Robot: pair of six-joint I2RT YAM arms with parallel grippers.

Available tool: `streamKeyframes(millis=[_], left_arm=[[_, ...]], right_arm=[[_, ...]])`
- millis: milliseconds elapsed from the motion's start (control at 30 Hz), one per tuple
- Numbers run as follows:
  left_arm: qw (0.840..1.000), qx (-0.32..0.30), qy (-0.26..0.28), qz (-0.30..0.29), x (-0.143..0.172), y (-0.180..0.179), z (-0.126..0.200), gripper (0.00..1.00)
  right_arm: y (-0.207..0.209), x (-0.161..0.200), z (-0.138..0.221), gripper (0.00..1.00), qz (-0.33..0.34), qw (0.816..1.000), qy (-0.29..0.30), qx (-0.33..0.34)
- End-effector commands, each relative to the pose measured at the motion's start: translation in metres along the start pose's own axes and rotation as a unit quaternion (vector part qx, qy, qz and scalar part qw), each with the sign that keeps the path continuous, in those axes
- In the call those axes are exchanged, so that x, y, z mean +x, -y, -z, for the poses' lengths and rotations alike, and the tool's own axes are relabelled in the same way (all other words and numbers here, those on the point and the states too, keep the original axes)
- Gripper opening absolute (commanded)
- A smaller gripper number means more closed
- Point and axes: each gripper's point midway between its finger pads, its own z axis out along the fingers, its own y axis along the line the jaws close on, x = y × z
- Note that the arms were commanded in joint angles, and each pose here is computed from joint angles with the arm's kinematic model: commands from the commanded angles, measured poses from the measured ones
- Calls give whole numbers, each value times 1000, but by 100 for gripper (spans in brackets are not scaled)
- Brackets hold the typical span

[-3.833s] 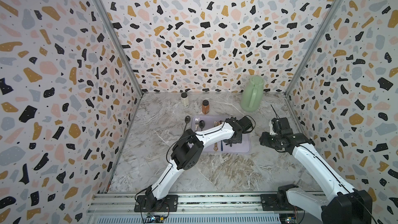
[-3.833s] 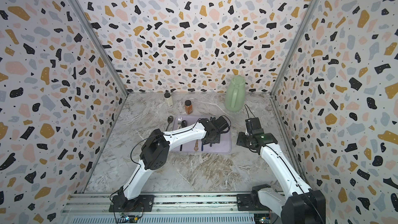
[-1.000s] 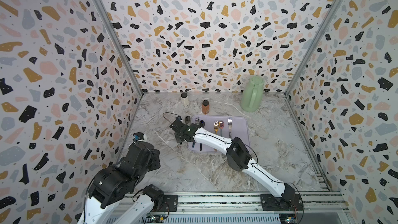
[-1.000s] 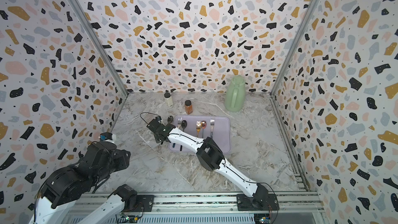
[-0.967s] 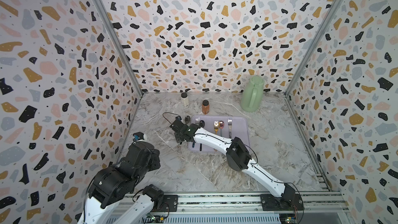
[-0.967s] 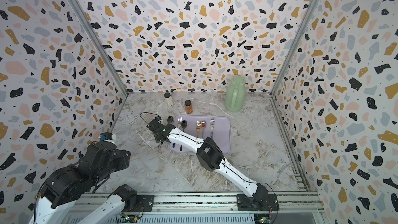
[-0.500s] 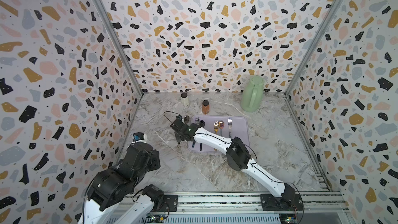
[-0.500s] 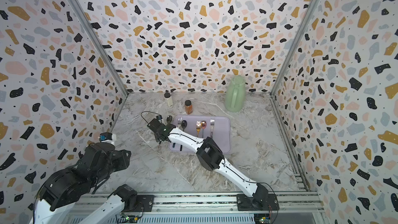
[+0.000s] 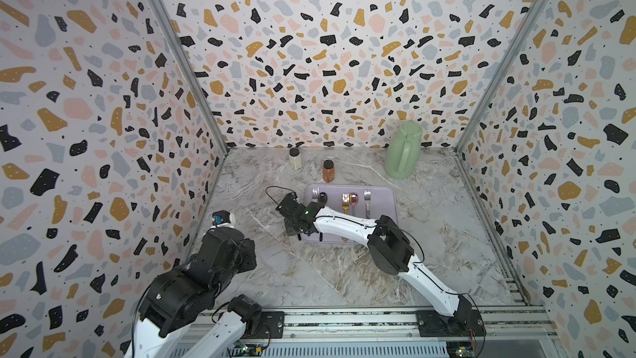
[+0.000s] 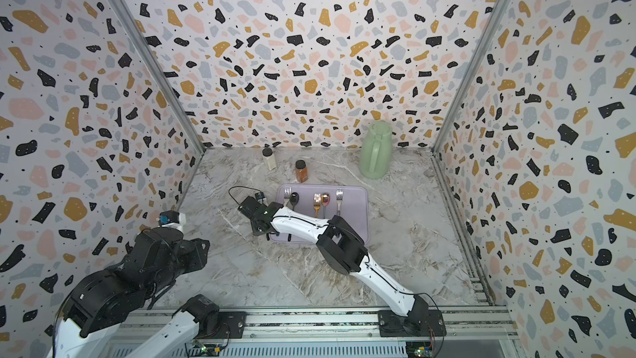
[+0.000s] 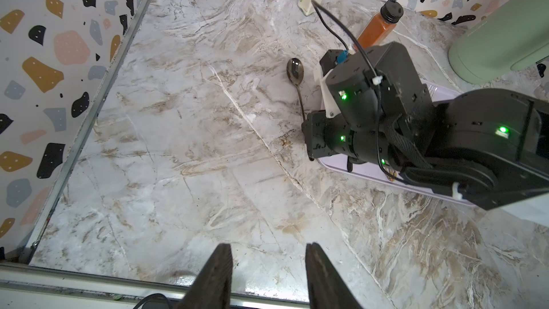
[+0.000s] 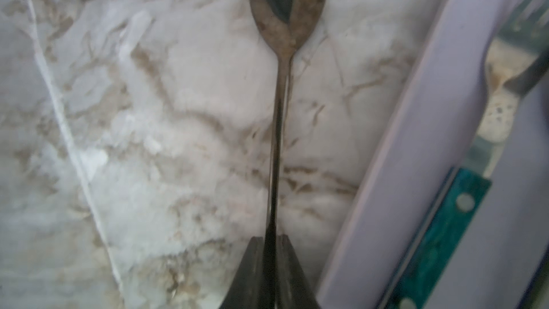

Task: Set the spoon and fork side by side
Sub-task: Adjust the spoon at the center of the board, then pick up the spoon from the center of the board.

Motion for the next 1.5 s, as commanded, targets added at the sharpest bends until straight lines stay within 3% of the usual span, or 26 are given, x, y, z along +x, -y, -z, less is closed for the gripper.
streamKeyframes(millis=[0, 100, 267, 500, 767, 967, 1167, 1333, 1467], left_arm=[[1000, 8, 19, 7, -8, 1, 6, 43], [1000, 11, 17, 9, -6, 2, 4, 43], [1000, 12, 16, 10, -5, 2, 4, 43], [1000, 14, 16, 10, -4, 2, 3, 43], [1000, 15, 17, 8, -3, 3, -1, 43], [1000, 14, 19, 4, -2, 2, -2, 43], [999, 16, 28, 10, -5, 1, 3, 44], [999, 15, 37, 12, -7, -3, 10, 44], [999, 18, 40, 14, -7, -3, 13, 44]], right_arm=[[-8, 37, 12, 13, 10, 999, -49, -5], [-17, 42, 19, 14, 21, 998, -50, -14], [-19, 31, 21, 30, 30, 999, -30, -8], [-4, 17, 0, 32, 79, 995, -3, 59], [0, 11, -20, 30, 90, 992, 15, 85], [-4, 6, -20, 14, 83, 993, 23, 80], [-21, -19, 13, 7, 64, 996, 52, 46], [-32, -55, 71, 6, 53, 994, 96, 15], [-18, -78, 117, 5, 45, 991, 126, 17]])
